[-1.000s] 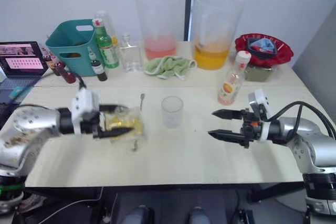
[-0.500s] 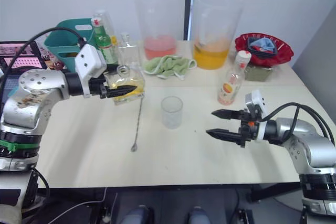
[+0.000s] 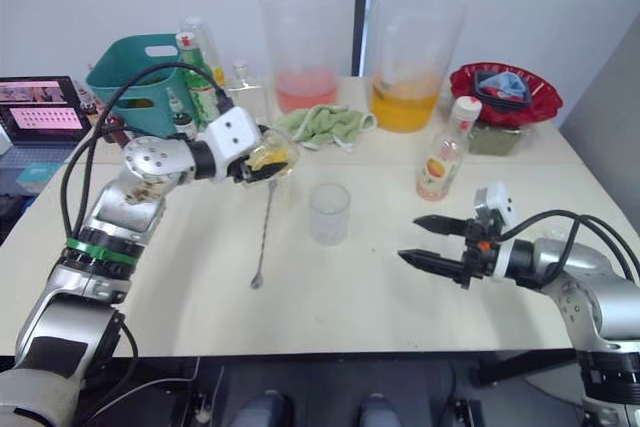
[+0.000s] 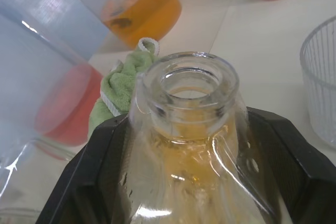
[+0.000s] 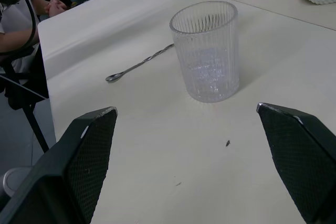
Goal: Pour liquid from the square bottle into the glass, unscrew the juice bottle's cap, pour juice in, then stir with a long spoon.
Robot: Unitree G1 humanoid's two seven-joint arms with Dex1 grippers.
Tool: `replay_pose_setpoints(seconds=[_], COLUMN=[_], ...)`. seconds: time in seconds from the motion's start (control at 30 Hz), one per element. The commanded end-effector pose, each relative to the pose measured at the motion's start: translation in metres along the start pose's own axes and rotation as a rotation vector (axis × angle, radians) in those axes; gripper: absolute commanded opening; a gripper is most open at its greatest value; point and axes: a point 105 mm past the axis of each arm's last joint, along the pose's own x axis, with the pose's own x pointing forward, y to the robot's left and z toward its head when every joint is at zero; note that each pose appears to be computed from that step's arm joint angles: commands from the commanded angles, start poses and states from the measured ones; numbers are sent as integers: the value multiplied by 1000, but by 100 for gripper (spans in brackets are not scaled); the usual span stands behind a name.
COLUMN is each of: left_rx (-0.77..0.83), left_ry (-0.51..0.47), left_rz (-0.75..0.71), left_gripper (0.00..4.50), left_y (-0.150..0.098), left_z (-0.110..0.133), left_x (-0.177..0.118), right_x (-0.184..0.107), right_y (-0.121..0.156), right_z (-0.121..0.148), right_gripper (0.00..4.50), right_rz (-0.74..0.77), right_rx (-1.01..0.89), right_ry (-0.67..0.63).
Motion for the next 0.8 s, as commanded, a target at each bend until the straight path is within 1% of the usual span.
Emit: replay_pose_setpoints(seconds=[0.03, 0.1, 0.37, 0.53, 0.6, 0.7, 0.8], left_rx=[190, 299, 396, 482, 544, 564, 625], left_ry=[-83, -80, -121, -156, -176, -181, -174], left_rz=[109, 144, 183, 198, 190, 190, 203], left_gripper=[278, 278, 278, 278, 278, 278, 278], left_y=[22, 21, 10, 1, -6, -10, -11], left_z=[35, 39, 47, 55, 58, 57, 57], left_x=[4, 10, 24, 29, 30, 32, 35], right_x=[-5, -6, -7, -8, -8, -8, -8], right_y=[4, 5, 9, 8, 8, 9, 7], right_z=[16, 16, 16, 17, 16, 16, 16], right_gripper=[450, 450, 450, 450, 450, 450, 450], right_rz=[-7, -9, -24, -43, -45, -45, -57], right_rx=[-40, -35, -30, -40, -38, -33, -34], right_ry=[-33, -35, -36, -40, -38, -32, -32])
